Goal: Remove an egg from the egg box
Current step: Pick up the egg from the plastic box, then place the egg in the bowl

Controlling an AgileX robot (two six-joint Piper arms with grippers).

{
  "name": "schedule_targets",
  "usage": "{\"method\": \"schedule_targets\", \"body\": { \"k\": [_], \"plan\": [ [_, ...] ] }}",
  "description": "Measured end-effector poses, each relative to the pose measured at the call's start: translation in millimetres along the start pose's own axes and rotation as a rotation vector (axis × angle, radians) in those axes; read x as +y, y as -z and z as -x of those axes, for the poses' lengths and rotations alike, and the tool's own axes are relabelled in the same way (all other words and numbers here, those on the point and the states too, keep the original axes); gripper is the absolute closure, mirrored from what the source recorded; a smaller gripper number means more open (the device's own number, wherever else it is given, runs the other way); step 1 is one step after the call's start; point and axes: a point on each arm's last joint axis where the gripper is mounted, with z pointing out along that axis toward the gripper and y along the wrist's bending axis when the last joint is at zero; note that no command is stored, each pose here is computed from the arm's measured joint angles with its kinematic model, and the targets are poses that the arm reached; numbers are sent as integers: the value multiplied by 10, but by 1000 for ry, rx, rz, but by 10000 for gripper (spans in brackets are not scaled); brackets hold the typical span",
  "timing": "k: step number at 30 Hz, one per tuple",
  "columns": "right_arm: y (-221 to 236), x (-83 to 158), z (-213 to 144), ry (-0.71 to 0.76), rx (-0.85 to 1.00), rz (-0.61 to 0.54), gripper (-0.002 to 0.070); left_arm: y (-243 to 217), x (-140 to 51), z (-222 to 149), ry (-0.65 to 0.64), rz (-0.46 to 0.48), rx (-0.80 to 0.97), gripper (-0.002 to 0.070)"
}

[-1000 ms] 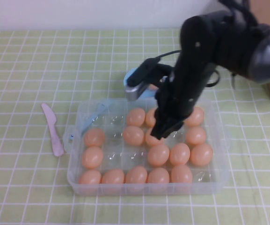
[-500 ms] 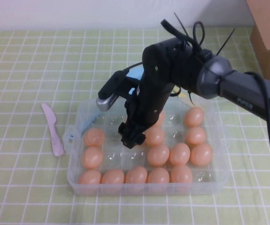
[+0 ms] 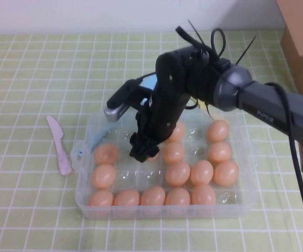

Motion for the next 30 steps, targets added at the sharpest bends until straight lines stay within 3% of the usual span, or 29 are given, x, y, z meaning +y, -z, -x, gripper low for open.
{"method": "schedule_targets", "body": {
  "k": [7, 12, 18, 25, 30],
  "plan": [
    [641, -28, 227, -3, -137, -94, 307, 0, 0, 0, 0, 0, 0, 678],
    [1085, -409, 302, -83, -366, -239, 307, 0, 0, 0, 0, 0, 0, 678],
    [729, -934, 168, -177, -351, -296, 307, 0, 0, 0, 0, 0, 0, 678],
    [245, -1020, 156, -214, -338, -209, 299, 0, 0, 0, 0, 0, 0, 678],
    [210, -1040, 176, -228, -375, -190, 178, 0, 0, 0, 0, 0, 0, 678]
  ]
}}
